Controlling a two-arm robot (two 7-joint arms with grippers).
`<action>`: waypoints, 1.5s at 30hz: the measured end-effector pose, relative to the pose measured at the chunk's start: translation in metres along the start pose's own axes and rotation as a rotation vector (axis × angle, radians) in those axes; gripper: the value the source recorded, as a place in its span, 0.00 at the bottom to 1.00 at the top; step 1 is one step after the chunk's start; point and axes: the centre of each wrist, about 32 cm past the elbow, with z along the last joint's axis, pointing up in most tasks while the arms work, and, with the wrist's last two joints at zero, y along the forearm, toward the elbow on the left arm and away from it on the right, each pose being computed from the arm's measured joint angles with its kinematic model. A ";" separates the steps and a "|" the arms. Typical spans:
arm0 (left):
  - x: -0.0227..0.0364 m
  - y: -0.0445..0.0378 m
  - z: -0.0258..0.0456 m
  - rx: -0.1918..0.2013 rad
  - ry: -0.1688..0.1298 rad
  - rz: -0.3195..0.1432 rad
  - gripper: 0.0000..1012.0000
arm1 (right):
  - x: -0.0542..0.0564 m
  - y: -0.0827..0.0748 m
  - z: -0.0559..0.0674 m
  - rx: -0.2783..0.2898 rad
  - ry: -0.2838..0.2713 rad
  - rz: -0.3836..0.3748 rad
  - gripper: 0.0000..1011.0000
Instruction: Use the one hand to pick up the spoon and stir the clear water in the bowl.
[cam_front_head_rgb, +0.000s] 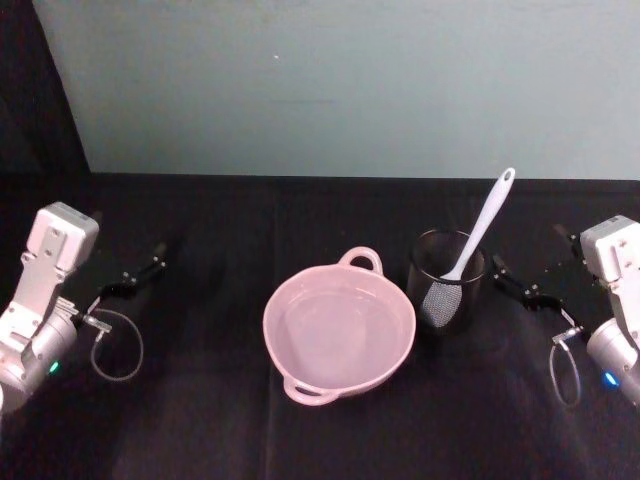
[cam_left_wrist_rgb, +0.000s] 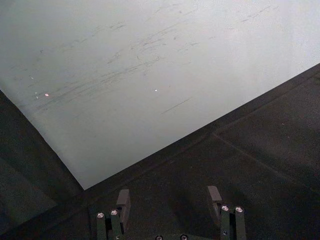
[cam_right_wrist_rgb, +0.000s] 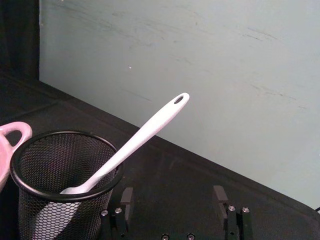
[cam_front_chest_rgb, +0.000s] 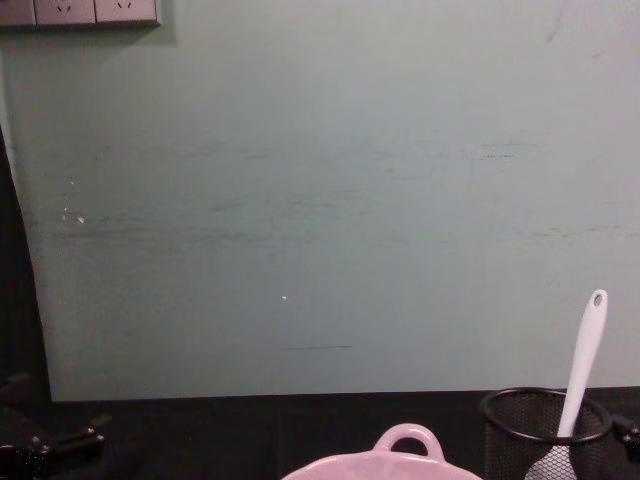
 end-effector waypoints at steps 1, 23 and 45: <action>0.0000 0.0000 0.0000 0.000 0.000 0.000 0.99 | 0.000 0.000 0.000 0.000 0.000 0.000 0.99; 0.0000 0.0000 0.0000 0.000 0.000 0.000 0.99 | 0.006 -0.013 -0.002 0.008 0.037 -0.026 0.99; 0.0000 0.0000 0.0000 0.000 0.000 0.000 0.99 | 0.025 -0.019 0.023 0.073 0.695 0.118 0.99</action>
